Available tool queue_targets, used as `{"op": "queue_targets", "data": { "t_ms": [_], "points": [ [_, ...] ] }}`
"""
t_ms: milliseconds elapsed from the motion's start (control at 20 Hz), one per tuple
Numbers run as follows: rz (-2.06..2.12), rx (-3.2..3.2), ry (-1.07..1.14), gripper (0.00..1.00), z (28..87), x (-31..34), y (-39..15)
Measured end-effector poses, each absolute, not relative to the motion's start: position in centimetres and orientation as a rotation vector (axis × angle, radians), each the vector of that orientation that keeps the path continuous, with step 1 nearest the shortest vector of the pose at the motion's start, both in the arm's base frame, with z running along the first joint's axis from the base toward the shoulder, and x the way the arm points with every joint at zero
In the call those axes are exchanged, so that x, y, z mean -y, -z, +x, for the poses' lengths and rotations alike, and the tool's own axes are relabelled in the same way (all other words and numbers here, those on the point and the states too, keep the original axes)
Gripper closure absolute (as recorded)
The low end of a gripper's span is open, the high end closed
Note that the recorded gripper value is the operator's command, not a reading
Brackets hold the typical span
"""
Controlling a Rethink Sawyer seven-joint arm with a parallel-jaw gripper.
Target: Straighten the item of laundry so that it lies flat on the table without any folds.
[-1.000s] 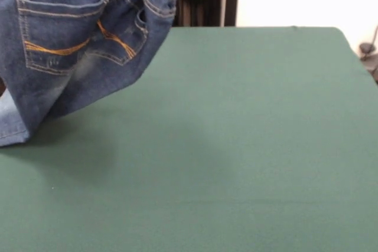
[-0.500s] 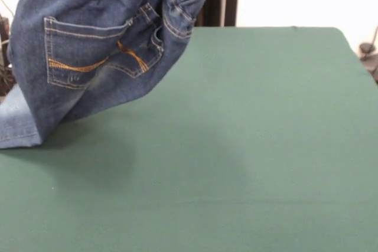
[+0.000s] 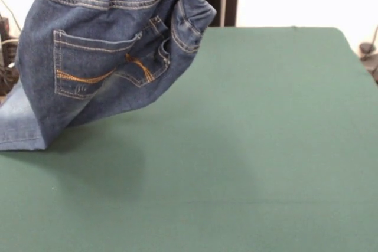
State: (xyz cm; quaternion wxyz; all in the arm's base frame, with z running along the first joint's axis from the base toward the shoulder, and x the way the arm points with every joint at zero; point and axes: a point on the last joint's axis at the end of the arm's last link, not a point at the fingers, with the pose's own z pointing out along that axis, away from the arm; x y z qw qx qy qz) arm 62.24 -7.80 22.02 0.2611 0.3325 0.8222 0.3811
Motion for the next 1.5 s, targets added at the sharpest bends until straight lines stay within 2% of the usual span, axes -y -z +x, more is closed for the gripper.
{"op": "queue_targets", "data": {
  "t_ms": [800,1500],
  "points": [
    [1.055,-2.299,-1.059,1.00,64.0,2.4,-19.9],
    [1.132,-2.637,-0.892,1.00,62.3,-5.2,-17.3]
  ]
}}
